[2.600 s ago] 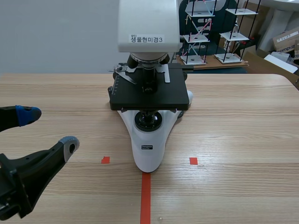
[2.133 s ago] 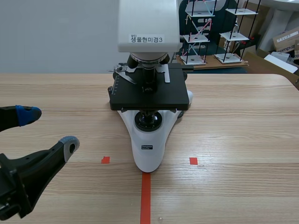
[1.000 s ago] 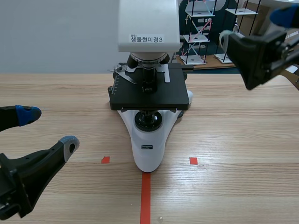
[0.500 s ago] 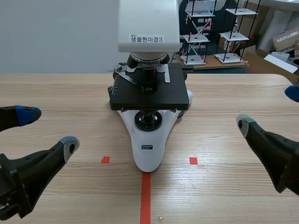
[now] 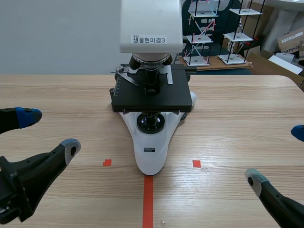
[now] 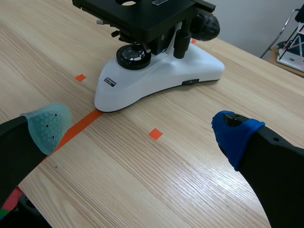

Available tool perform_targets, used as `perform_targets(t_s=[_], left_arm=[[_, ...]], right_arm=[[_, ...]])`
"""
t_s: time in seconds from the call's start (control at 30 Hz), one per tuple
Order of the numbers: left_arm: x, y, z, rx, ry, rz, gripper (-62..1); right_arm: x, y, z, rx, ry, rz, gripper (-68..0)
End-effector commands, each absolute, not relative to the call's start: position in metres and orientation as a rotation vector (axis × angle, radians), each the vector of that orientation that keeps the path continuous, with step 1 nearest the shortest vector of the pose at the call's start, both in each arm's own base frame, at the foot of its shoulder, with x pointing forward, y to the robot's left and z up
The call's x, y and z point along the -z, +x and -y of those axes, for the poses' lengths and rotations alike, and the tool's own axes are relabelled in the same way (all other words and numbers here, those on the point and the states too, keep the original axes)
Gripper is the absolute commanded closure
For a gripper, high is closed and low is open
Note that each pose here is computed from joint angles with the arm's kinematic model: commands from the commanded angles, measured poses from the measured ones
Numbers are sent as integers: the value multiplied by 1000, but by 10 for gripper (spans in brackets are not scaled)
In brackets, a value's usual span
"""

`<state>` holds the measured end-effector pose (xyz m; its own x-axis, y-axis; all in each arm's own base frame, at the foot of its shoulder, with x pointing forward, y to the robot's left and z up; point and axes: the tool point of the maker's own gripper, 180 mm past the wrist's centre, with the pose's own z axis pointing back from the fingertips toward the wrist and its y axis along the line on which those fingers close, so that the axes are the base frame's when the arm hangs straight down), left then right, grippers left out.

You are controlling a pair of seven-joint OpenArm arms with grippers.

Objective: Return to the home posture

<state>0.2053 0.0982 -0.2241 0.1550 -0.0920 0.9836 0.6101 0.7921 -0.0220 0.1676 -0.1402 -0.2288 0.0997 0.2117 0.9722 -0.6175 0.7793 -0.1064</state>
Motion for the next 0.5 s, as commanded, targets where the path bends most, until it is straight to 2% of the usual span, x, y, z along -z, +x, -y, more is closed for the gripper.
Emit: perform_targets(t_s=[0.0, 0.3, 0.47], left_arm=[[215, 204, -93, 523, -498, 1355, -570], [215, 204, -93, 523, -498, 1355, -570], [215, 204, -93, 523, -498, 1355, -570]], right_arm=[[210, 175, 137, -649, 373, 1403, -679], [205, 180, 141, -658, 352, 1424, -679], [205, 194, 144, -678, 305, 1420, -679]])
